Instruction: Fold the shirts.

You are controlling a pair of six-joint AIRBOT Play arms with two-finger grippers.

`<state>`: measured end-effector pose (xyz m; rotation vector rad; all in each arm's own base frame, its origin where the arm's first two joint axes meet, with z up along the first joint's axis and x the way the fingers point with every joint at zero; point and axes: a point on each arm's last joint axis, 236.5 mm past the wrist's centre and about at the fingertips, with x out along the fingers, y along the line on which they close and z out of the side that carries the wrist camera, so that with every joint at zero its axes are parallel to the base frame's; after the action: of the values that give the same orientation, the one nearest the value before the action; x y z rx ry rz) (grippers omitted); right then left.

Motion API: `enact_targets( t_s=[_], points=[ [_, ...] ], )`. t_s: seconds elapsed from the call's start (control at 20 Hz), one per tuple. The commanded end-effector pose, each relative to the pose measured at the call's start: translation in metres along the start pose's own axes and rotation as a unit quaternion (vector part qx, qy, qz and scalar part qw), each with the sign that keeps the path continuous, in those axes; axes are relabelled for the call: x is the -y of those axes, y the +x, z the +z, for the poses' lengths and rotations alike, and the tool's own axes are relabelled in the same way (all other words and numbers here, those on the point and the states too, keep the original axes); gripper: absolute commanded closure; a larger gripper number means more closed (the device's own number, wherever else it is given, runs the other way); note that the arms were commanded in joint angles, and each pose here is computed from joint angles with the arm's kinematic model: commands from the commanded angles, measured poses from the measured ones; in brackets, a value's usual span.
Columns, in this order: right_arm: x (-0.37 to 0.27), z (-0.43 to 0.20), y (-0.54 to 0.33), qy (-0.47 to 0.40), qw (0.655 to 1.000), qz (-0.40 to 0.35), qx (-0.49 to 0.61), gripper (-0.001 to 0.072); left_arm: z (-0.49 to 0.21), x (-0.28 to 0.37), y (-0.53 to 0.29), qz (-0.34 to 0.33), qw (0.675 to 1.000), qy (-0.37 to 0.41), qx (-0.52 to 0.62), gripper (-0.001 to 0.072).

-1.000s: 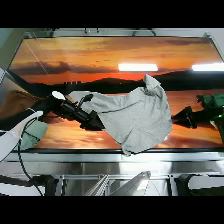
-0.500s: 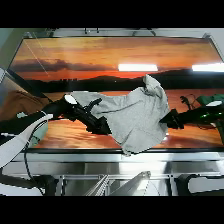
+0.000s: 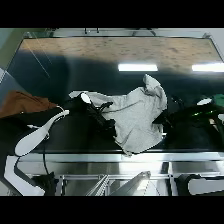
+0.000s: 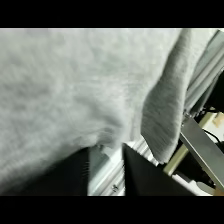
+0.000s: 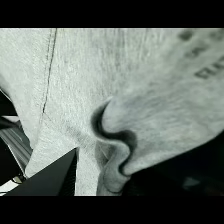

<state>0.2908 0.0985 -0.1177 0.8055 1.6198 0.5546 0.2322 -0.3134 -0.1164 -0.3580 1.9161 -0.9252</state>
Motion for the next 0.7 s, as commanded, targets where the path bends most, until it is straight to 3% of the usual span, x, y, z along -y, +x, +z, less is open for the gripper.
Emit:
enact_targets(
  t_s=[0.0, 0.3, 0.35, 0.4, 0.45, 0.65],
  points=[
    [-0.005, -0.007, 0.001, -0.001, 1.000, 0.009, -0.015, 0.0354, 0.016, 0.003, -0.003, 0.001, 1.000, 0.013, 0.008, 0.0720],
    [-0.010, -0.016, 0.000, 0.000, 0.999, 0.021, -0.035, 0.0358, 0.041, 0.052, -0.090, -0.014, 0.992, 0.085, 0.093, 0.0690],
    [-0.011, -0.018, -0.001, 0.000, 0.999, 0.023, -0.038, 0.0444, 0.043, 0.064, -0.115, -0.015, 0.988, 0.099, 0.121, 0.0690],
    [-0.012, -0.019, -0.001, 0.000, 0.999, 0.025, -0.041, 0.0631, 0.045, 0.074, -0.144, -0.013, 0.981, 0.114, 0.157, 0.0690],
    [-0.012, -0.019, -0.002, 0.000, 0.999, 0.025, -0.040, 0.0680, 0.046, 0.081, -0.172, -0.009, 0.974, 0.124, 0.191, 0.0690],
    [-0.012, -0.018, -0.003, 0.001, 0.999, 0.026, -0.039, 0.0695, 0.035, 0.080, -0.248, 0.001, 0.953, 0.125, 0.277, 0.0690]
  ],
)
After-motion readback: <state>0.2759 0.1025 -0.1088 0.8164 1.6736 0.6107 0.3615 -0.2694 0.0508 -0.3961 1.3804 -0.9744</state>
